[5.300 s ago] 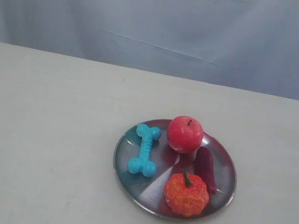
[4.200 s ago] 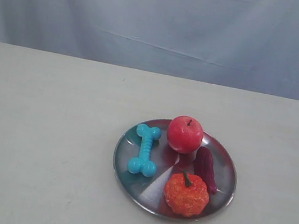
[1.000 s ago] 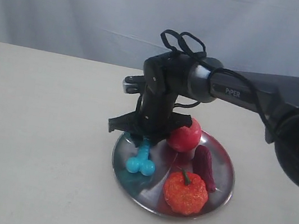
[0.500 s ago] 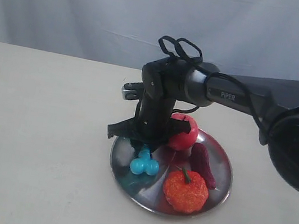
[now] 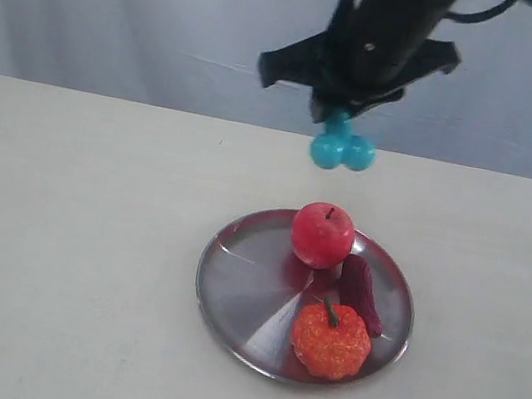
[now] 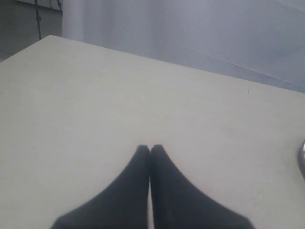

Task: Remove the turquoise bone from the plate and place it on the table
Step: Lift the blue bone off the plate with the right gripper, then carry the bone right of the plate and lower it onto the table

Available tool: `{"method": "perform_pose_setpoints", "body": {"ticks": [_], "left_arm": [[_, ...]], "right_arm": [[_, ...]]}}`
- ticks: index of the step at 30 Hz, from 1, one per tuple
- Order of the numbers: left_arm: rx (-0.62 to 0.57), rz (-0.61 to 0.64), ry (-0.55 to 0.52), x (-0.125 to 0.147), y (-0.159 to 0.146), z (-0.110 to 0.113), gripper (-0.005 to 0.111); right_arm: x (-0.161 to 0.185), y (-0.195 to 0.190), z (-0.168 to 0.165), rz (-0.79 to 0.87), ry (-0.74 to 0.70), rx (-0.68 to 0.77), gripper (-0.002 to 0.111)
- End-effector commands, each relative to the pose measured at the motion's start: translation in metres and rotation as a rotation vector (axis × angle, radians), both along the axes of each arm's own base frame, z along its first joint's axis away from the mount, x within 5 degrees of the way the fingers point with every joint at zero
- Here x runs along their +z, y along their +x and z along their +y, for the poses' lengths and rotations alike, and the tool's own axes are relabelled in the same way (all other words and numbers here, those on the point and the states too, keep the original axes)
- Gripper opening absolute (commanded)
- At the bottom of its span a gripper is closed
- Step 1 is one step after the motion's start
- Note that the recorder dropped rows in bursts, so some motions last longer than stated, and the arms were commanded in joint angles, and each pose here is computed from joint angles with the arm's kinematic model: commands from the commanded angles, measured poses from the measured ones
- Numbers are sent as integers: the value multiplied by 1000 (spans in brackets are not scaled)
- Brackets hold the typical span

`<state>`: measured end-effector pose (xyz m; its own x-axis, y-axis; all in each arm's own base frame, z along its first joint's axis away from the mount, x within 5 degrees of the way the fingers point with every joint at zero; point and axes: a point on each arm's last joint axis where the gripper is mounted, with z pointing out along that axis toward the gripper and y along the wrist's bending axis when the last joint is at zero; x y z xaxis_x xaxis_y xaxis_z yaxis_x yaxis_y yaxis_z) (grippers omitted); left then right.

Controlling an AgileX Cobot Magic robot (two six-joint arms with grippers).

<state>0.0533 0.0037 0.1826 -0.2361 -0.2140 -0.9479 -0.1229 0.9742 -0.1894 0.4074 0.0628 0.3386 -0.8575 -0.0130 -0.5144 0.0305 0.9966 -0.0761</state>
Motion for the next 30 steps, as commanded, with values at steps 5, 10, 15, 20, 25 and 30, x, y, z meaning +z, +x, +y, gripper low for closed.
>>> {"method": "perform_pose_setpoints", "body": {"ticks": [5, 10, 15, 20, 25, 30], "left_arm": [[-4, -4, -8, 0, 0, 0, 0], [-4, -4, -8, 0, 0, 0, 0], [-4, -4, -8, 0, 0, 0, 0], [-4, -4, -8, 0, 0, 0, 0], [-4, -4, -8, 0, 0, 0, 0], [-4, -4, -8, 0, 0, 0, 0]], "right_arm": [[55, -46, -88, -31, -57, -189, 0], [34, -74, -130, 14, -6, -331, 0], [-38, -93, -157, 129, 87, -425, 0], [-112, -108, -150, 102, 230, -499, 0], [-135, -120, -146, 136, 247, -535, 0], [-147, -127, -145, 144, 240, -547, 0]]}}
